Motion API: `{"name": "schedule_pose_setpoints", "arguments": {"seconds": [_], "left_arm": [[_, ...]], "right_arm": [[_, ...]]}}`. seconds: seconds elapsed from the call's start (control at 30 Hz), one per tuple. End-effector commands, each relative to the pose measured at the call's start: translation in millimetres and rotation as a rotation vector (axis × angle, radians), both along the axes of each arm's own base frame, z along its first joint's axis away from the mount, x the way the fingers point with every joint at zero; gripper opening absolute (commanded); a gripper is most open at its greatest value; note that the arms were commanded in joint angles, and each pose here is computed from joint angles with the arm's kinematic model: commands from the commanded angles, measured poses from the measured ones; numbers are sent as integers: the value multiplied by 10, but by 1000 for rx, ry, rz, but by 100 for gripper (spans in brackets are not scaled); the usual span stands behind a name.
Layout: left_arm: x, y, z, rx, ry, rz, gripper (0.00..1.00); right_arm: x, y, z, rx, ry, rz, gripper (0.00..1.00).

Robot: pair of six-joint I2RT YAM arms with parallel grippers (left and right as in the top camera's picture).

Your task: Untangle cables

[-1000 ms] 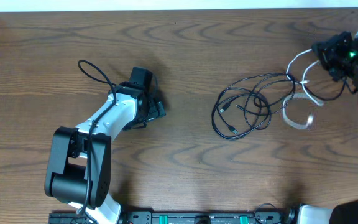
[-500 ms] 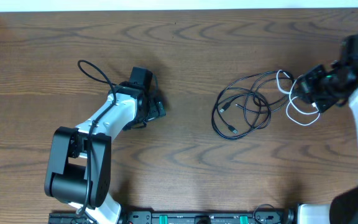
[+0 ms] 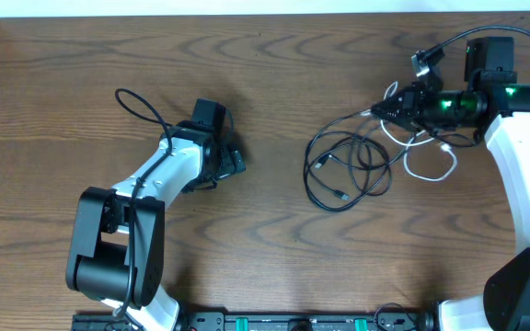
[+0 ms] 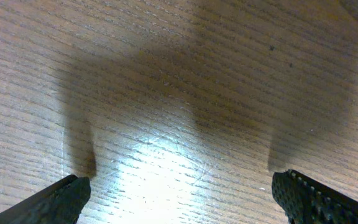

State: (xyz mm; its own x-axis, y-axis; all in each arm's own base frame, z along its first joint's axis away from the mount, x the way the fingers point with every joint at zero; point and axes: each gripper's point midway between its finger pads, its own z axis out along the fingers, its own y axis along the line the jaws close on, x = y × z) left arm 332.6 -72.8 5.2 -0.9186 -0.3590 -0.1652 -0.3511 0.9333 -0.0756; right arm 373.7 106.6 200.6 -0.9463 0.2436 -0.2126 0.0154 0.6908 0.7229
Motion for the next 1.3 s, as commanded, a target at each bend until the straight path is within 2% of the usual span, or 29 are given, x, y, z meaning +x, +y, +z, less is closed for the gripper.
{"name": "schedule_pose_setpoints", "arguments": {"seconds": [0.0,0.03,0.07,0.13,0.23,0.37,0.47,0.5,0.6,0.87,0.97,1.07,1.1,1.13,1.17,1.27], "left_arm": [[48,-9,29,3,-11,1,100],[48,-9,29,3,-11,1,100],[48,-9,29,3,-11,1,100],[48,-8,29,4,-11,1,100],[48,-9,29,3,-11,1,100],[48,-9,29,3,-11,1,100],[48,-9,29,3,-11,1,100],[48,-9,29,3,-11,1,100],[48,-9,29,3,-11,1,100],[48,-9,29,3,-11,1,100],[49,-9,29,3,-11,1,100],[48,-9,29,3,-11,1,100],[48,-9,29,3,-11,1,100],[48,-9,29,3,-11,1,100],[48,-9,29,3,-11,1,100],[48,-9,29,3,-11,1,100]], "right_arm": [[14,-951,-513,-520,184,-442,1],[-57,-1175,-598,-649,227,-541,1],[-117,-1259,-656,-704,264,-584,1],[-231,-1244,-797,-720,355,-607,1],[-447,-1063,-1137,-682,545,-510,1],[-568,-722,-1269,-573,613,-307,1],[-566,-402,-1128,-481,544,-169,1],[-582,-156,-946,-399,467,-57,1],[-643,72,-534,-316,337,39,1],[-608,69,752,-272,-80,-30,1],[-566,73,913,-251,-137,-62,1],[-513,-7,875,-290,-135,-102,2],[-483,-113,779,-356,-116,-133,8],[-451,-189,644,-405,-86,-151,23],[-435,-191,580,-406,-64,-159,32],[-408,-147,288,-403,48,-178,52]]}}
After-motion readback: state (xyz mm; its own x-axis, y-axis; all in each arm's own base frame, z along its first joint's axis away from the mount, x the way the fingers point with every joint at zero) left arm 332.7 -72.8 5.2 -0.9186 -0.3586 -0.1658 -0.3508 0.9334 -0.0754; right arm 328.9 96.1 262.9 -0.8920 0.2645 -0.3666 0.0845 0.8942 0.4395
